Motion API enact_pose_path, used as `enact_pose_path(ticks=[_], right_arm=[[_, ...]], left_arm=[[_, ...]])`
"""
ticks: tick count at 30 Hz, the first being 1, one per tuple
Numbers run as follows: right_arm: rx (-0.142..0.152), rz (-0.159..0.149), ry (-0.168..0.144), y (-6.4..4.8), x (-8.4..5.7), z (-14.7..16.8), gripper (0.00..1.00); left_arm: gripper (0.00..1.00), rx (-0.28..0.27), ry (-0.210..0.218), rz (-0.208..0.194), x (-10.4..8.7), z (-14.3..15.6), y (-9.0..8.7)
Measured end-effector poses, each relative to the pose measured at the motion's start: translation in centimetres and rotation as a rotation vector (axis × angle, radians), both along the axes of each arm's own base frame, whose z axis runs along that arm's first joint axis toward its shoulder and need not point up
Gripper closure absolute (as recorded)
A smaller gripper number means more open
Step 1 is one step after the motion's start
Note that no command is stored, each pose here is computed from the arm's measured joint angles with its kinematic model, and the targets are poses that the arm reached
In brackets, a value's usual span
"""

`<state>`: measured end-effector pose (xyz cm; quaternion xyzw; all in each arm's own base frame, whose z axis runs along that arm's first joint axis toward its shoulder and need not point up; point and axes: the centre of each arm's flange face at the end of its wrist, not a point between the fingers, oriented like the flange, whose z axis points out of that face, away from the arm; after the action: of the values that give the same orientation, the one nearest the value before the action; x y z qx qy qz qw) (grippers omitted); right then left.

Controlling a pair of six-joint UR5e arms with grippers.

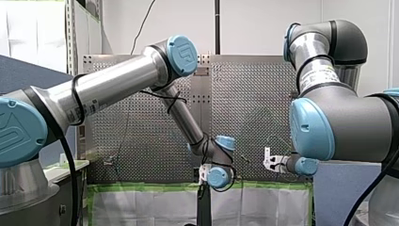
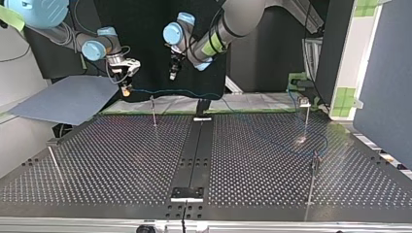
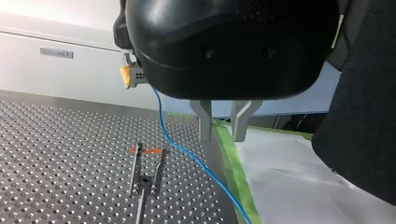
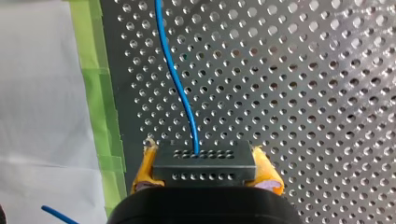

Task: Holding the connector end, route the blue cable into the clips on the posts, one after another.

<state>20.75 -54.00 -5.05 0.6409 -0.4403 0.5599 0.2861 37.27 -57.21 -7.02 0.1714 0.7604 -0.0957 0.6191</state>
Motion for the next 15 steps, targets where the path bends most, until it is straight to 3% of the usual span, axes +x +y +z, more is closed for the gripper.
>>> enact_pose_path(ticks=[4,8,12,15], right_arm=[[-0.005,0.001,-0.004,-0.3,-0.2,0.1,1.0],[-0.015,0.024,-0.002,-0.4,0.0,0.2,1.0],[-0.027,0.054,-0.003,-0.8,0.4,0.5,1.0],[-0.031,0.059,-0.007,-1.1,0.4,0.7,1.0]], left_arm=[[0.76,0.0,0.02,-0.005,0.5,-1.0,-0.5],[0.76,-0.02,0.037,-0.009,1.3,-1.6,-1.1],[0.76,-0.04,0.033,-0.011,2.4,-0.9,-2.0],[0.76,-0.058,0.014,0.004,2.9,-0.3,-2.6]])
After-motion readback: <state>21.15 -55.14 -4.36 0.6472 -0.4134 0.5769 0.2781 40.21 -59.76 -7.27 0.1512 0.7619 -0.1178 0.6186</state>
